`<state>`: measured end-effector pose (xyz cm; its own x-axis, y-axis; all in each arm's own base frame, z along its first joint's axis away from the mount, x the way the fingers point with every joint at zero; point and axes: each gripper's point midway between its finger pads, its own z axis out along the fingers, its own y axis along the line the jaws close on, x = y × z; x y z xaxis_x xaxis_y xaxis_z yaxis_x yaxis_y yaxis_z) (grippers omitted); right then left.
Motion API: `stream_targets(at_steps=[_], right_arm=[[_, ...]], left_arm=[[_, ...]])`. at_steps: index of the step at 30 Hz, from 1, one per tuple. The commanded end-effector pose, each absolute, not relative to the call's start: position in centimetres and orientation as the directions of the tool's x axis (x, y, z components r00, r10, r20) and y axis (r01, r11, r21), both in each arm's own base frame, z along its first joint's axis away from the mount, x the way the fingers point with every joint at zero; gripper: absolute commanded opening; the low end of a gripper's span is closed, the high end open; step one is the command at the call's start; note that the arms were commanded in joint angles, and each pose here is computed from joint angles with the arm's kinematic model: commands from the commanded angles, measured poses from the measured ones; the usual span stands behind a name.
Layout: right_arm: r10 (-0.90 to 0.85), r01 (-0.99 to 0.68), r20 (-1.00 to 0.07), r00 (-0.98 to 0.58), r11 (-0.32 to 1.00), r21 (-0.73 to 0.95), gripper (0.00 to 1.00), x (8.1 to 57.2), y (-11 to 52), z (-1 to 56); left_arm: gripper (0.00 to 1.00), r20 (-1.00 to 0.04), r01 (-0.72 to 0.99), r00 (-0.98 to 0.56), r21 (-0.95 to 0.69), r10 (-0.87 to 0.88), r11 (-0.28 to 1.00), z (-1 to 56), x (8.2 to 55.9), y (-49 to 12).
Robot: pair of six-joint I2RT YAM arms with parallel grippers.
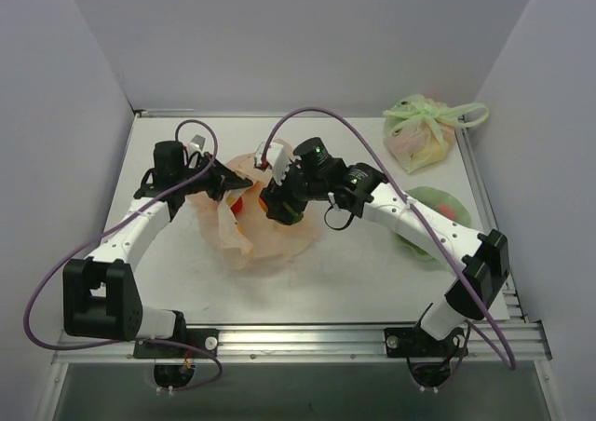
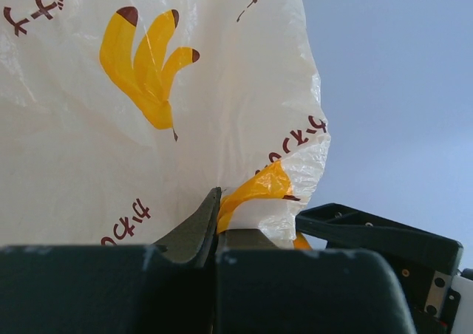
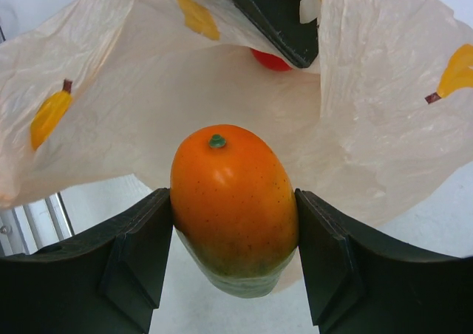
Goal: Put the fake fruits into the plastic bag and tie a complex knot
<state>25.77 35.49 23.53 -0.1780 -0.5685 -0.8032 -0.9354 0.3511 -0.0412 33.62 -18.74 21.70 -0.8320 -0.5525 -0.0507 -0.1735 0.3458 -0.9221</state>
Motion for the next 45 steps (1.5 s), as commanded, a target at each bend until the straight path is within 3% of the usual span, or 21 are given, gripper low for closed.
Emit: stream_targets(at_steps=[1,14,20,25,26,27,28,29,31,38,41,45], right_arm=[[-0.476,-0.933,-0.859,-0.185,0.359,0.002,0.08,27.0,38.7,24.5],[-0.444,-0.964,-0.866,-0.228,0.228,0.137,0.08,22.7,44.6,23.4],[-0.469,-0.892,-0.867,-0.171,0.447,-0.066,0.13,28.7,42.8,18.6],[-0.503,-0.729,-0.864,0.023,0.583,-0.359,0.14,34.2,42.1,18.1],[-0.516,-0.703,-0.854,0.065,0.584,-0.406,0.16,34.5,42.1,18.1],[-0.552,-0.688,-0.829,0.089,0.568,-0.452,0.33,34.4,41.4,16.4],[-0.516,-0.656,-0.84,0.167,0.578,-0.485,0.54,34.3,42.4,17.6],[-0.555,-0.62,-0.797,0.236,0.546,-0.564,0.87,34.4,42.2,17.6],[-0.556,-0.622,-0.782,0.281,0.515,-0.59,0.99,33.1,42.3,17.4],[-0.58,-0.741,-0.793,0.186,0.448,-0.501,1.0,29.5,41.3,19.0],[-0.624,-0.919,-0.781,-0.032,0.326,-0.223,1.0,24.4,40.0,19.8],[-0.619,-0.958,-0.77,-0.156,0.285,-0.036,1.0,21.7,36.5,24.0]], left_arm=[[0.0,-0.093,-0.105,-0.827,-0.944,-0.555,0.314,23.9,34.4,-18.6],[0.0,-0.037,-0.127,-0.826,-0.96,-0.563,0.249,24.1,34.9,-18.6],[0.0,0.002,-0.15,-0.822,-0.965,-0.569,0.213,24.1,34.7,-18.7],[0.0,0.031,-0.168,-0.825,-0.967,-0.565,0.193,23.6,34.7,-18.9],[0.0,0.029,-0.167,-0.824,-0.967,-0.565,0.194,23.5,34.7,-18.8],[0.0,0.024,-0.162,-0.825,-0.968,-0.565,0.194,23.7,34.7,-18.8],[0.0,0.025,-0.163,-0.824,-0.967,-0.566,0.195,23.6,34.7,-18.8],[0.0,0.025,-0.163,-0.823,-0.967,-0.568,0.195,23.6,34.8,-18.8],[0.0,0.022,-0.161,-0.825,-0.967,-0.565,0.198,23.6,34.8,-18.8],[0.0,-0.007,-0.148,-0.824,-0.963,-0.567,0.227,23.1,34.9,-18.7],[0.0,-0.024,-0.144,-0.826,-0.957,-0.563,0.252,22.9,34.7,-18.6],[0.0,-0.084,-0.098,-0.828,-0.952,-0.555,0.29,23.4,34.8,-18.4]])
